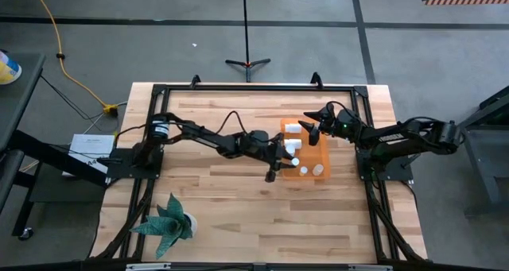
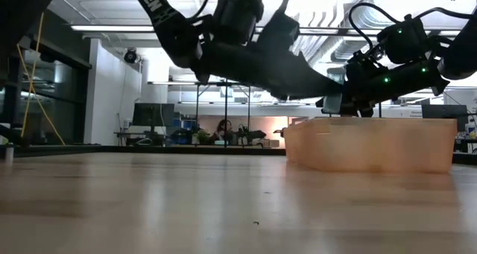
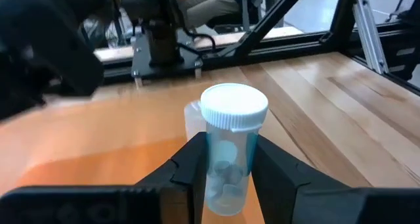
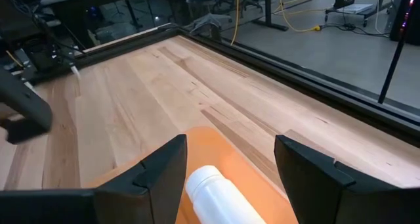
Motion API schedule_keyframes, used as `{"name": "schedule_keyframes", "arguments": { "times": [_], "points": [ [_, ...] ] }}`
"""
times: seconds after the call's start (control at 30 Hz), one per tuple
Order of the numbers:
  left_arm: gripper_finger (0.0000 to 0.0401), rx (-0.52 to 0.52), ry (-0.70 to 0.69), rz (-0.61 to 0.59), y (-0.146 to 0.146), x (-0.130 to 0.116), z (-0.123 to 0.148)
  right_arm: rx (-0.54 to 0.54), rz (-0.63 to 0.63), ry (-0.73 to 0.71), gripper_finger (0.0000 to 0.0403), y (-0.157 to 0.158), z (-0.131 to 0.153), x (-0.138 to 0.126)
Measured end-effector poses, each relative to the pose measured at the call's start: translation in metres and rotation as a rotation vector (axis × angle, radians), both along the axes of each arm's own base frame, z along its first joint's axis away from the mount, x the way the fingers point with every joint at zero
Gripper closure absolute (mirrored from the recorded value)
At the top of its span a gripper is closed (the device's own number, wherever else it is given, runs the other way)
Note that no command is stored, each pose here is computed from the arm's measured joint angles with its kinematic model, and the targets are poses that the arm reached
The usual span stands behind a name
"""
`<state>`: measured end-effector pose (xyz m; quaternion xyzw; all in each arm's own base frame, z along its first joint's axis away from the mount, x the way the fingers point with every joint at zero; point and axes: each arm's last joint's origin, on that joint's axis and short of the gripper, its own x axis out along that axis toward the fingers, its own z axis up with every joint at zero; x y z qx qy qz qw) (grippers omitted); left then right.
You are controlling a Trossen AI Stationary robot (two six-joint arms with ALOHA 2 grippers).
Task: Pick and place pill bottles into a basket
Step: Put the blue pill bottle into the orange container, then return to Home Position
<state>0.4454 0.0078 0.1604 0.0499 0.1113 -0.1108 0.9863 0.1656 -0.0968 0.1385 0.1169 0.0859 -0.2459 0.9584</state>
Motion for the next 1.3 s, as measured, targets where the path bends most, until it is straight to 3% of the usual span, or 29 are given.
{"name": "schedule_keyframes", "arguments": {
  "times": [0.2, 1.0, 1.1, 1.3],
  "points": [
    [0.0259, -0.063, 0.039, 0.017, 0.0002, 0.0003, -0.0074, 0.005, -0.001, 0.0, 0.0182, 0.0, -0.0002, 0.0],
    [0.0255, -0.085, 0.055, 0.023, 0.0, 0.0001, -0.0085, 0.021, 0.0, 0.021, 0.0182, 0.0004, -0.0027, -0.0005],
    [0.023, -0.113, 0.077, 0.032, 0.0, -0.0004, -0.01, 0.022, 0.002, 0.021, 0.0183, 0.0004, -0.0027, -0.0005],
    [0.0142, -0.106, 0.087, 0.032, 0.0001, -0.0008, -0.0112, 0.022, 0.002, 0.021, 0.0183, 0.0004, -0.0027, -0.0005]
  ]
}}
